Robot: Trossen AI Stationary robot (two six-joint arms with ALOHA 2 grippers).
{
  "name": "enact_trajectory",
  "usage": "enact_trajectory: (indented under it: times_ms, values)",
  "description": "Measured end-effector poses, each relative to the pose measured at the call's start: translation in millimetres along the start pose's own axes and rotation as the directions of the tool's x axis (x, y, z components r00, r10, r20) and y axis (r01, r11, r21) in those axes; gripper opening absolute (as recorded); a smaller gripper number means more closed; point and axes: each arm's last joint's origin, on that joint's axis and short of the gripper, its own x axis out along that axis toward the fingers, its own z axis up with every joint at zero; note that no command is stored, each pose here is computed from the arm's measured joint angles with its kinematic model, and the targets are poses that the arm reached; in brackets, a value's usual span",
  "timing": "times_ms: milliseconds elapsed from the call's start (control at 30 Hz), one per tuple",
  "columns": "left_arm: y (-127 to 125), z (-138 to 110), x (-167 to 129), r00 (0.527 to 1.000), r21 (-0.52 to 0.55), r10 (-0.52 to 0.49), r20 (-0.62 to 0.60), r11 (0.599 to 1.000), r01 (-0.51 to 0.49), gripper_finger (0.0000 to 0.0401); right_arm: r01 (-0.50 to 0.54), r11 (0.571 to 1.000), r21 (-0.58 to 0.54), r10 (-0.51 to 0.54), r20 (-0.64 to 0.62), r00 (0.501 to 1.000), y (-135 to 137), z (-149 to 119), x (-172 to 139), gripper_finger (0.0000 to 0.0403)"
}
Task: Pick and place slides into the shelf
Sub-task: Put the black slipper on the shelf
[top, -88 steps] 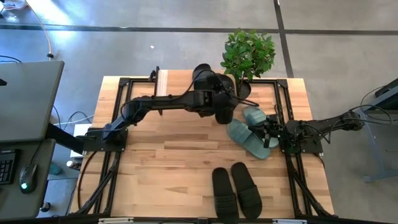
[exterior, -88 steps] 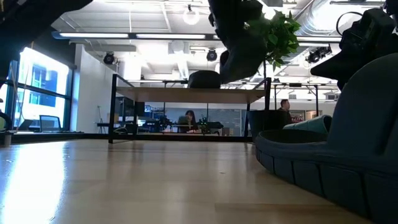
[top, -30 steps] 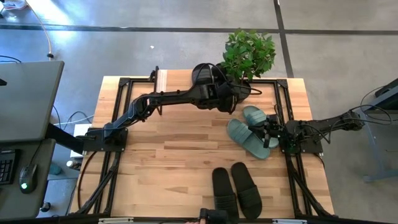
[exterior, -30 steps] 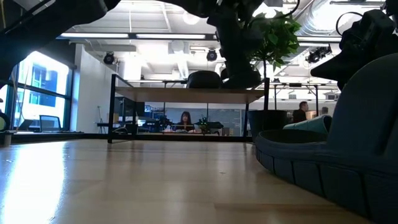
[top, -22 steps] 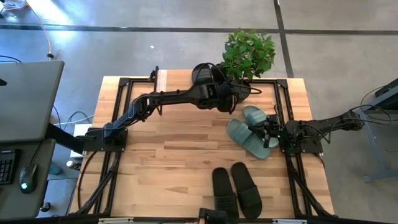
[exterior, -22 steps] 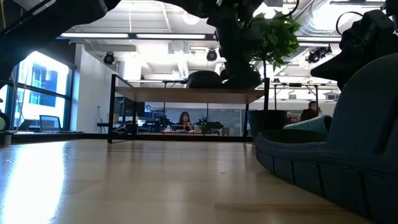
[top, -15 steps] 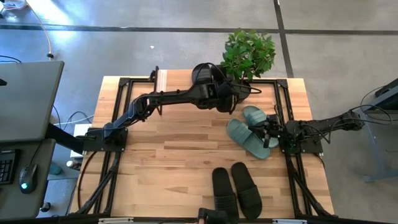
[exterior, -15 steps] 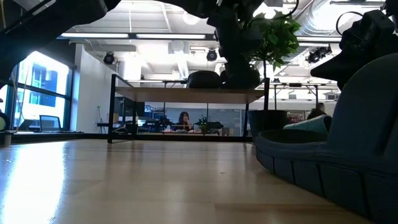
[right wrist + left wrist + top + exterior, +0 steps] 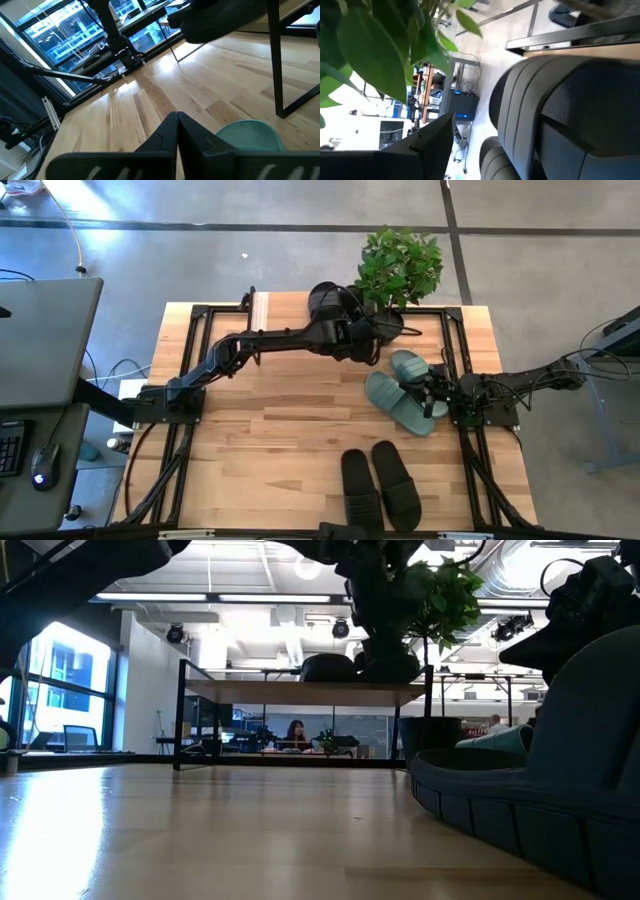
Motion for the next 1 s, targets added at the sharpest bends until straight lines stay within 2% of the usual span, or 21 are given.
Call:
enact_trajectory:
  times_ms: [367, 567, 633, 800, 1000]
  values:
    - [-7, -1, -9, 1.000, 0.028, -0.010, -0.019, 1.000, 0.010, 0.0260, -0.001, 1.000, 0.009, 0.001, 0.000, 1.000, 0, 0, 0, 0.0000]
    - [-3, -7, -9, 0.999, -0.010, -0.017, -0.049, 1.000, 0.017, 0.0261, -0.002, 1.000, 0.012, 0.002, 0.000, 1.000, 0, 0, 0, 0.0000]
    - [1, -8, -11, 0.998, -0.008, -0.019, -0.057, 1.000, 0.018, 0.0261, -0.004, 1.000, 0.012, 0.004, -0.002, 1.000, 0, 0, 0, 0.0000]
    - [22, -7, -20, 0.998, -0.092, -0.054, -0.030, 0.994, 0.051, 0.0255, -0.004, 1.000, 0.012, 0.004, -0.002, 1.000, 0, 0, 0, 0.0000]
    - [26, -11, -24, 0.991, -0.108, -0.130, -0.008, 0.986, 0.129, 0.0253, -0.008, 1.000, 0.012, 0.008, -0.001, 1.000, 0, 0, 0, 0.0000]
